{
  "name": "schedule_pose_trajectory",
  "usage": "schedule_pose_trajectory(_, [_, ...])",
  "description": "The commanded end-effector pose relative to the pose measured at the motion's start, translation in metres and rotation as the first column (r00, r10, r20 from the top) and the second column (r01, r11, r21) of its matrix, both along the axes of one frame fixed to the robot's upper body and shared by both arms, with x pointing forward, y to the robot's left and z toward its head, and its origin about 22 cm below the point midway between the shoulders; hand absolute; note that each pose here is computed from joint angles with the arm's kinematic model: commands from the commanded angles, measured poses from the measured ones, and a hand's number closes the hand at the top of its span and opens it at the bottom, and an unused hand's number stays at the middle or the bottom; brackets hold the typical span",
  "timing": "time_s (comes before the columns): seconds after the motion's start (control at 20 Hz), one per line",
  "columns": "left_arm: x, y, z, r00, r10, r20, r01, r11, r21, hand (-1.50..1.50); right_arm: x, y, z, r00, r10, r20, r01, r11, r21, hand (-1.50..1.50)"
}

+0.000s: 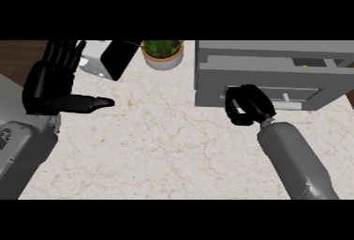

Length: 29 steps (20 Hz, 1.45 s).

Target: Pick up the cup, place it into the drawer and close the drawer

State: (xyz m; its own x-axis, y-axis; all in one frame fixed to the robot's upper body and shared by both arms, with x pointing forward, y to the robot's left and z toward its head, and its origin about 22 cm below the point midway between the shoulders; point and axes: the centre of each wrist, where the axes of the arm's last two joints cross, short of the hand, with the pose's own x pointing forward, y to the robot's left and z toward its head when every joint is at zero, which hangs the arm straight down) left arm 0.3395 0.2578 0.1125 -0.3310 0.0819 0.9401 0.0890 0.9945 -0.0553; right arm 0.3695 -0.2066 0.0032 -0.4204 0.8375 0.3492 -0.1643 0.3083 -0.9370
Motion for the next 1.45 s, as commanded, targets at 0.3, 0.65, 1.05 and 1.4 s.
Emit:
schedule_pose_trajectory(0.3, [-0.02,0.021,-0.002,1.0,-0.029,0.007,0.029,0.999,-0.012,-1.5,0.051,-0.049,0.02,0.994,-0.068,-0.087,0.071,0.997,0.026,1.5])
schedule_pose_trajectory(0.65, [-0.011,0.009,-0.012,0.998,-0.068,0.004,0.068,0.998,-0.016,-1.5,0.067,-0.054,0.044,0.988,-0.1,-0.116,0.109,0.991,0.071,1.5])
schedule_pose_trajectory(1.05, [-0.015,0.009,-0.023,0.994,-0.108,-0.01,0.108,0.994,-0.033,-1.5,0.071,-0.075,0.061,0.989,-0.109,-0.104,0.123,0.982,0.145,1.5])
schedule_pose_trajectory(1.4, [-0.017,0.014,-0.02,0.991,-0.134,-0.014,0.134,0.991,-0.021,-1.5,0.067,-0.083,0.056,0.989,-0.116,-0.09,0.132,0.972,0.194,1.5])
